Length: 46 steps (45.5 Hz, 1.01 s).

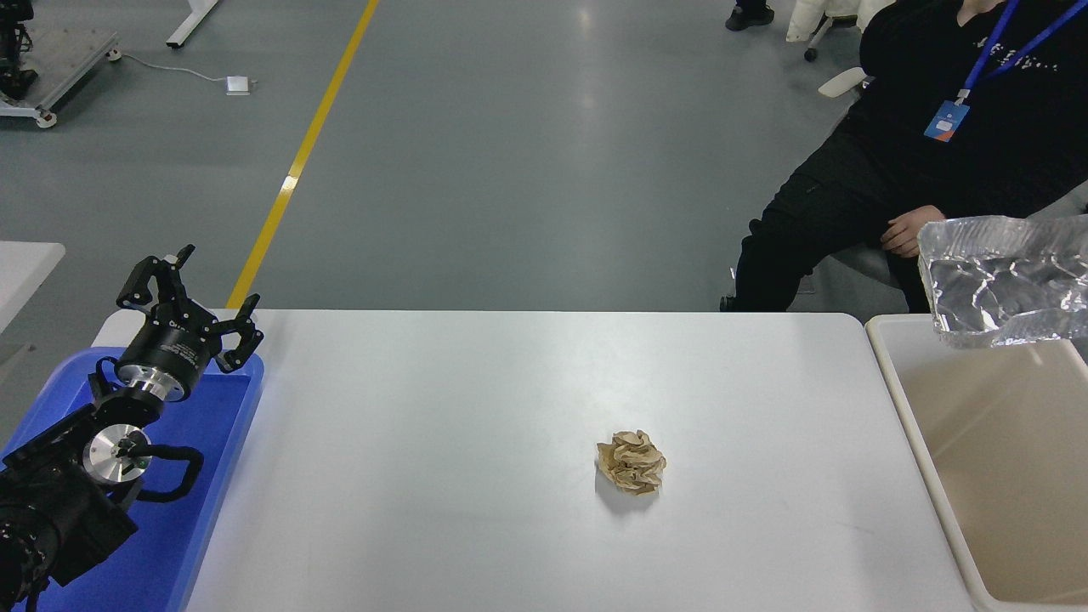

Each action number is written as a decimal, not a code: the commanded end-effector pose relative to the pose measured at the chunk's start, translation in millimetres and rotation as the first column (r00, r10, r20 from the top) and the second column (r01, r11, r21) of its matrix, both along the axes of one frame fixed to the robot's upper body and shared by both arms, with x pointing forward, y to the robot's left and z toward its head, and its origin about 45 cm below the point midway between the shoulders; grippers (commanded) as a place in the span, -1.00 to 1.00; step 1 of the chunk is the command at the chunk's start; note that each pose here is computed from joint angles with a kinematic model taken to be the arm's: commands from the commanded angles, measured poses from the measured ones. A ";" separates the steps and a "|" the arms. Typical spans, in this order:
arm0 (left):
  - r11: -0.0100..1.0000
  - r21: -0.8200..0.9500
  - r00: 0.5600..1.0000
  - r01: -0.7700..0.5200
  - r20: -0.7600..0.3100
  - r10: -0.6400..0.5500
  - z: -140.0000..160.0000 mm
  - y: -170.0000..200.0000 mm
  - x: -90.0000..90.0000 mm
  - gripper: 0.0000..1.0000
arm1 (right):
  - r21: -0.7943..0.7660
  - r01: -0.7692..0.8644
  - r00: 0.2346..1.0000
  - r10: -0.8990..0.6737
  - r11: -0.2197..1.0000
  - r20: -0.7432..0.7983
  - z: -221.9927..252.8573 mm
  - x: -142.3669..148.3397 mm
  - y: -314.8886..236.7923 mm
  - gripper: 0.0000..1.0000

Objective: Clean the table surface

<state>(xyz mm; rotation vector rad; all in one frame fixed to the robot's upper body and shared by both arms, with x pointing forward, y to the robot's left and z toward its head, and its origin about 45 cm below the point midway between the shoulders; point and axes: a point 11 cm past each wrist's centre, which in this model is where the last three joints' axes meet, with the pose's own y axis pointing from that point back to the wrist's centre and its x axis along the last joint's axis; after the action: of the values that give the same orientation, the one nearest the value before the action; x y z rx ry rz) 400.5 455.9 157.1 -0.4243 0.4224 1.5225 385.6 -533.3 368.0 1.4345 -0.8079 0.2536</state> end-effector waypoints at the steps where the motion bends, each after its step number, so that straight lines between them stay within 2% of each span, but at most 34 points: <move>1: 1.000 0.000 1.000 0.000 -0.001 0.000 -0.4 0.1 -0.3 1.00 | -0.041 0.103 0.993 -0.101 0.994 0.055 -53.8 13.3 -17.0 -1.00; 14: 1.000 0.000 1.000 0.000 0.001 0.000 0.3 -0.1 0.2 1.00 | -0.014 0.265 0.951 -0.259 0.964 0.166 -135.5 7.7 -27.4 -1.00; 27: 1.000 0.000 1.000 0.000 -0.001 0.000 -0.4 0.1 -0.3 1.00 | 0.036 0.477 0.836 -0.466 0.878 0.288 -205.0 -16.6 -36.4 -1.00; 35: 1.000 0.000 1.000 0.000 -0.001 0.000 -0.4 0.1 -0.3 1.00 | 0.091 0.586 0.743 -0.578 0.805 0.337 -231.3 -34.2 -39.1 -1.00; 46: 1.000 0.000 1.000 0.000 -0.001 0.000 -0.4 0.1 -0.3 1.00 | 0.073 0.638 0.691 -0.612 0.766 0.384 -252.7 -53.8 -39.7 -1.00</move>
<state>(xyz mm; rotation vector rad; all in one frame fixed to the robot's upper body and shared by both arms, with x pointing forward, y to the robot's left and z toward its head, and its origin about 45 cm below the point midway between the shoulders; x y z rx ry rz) 400.2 455.9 156.8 -0.4236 0.4229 1.5227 355.0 -570.2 140.5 1.0729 -1.4724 0.0495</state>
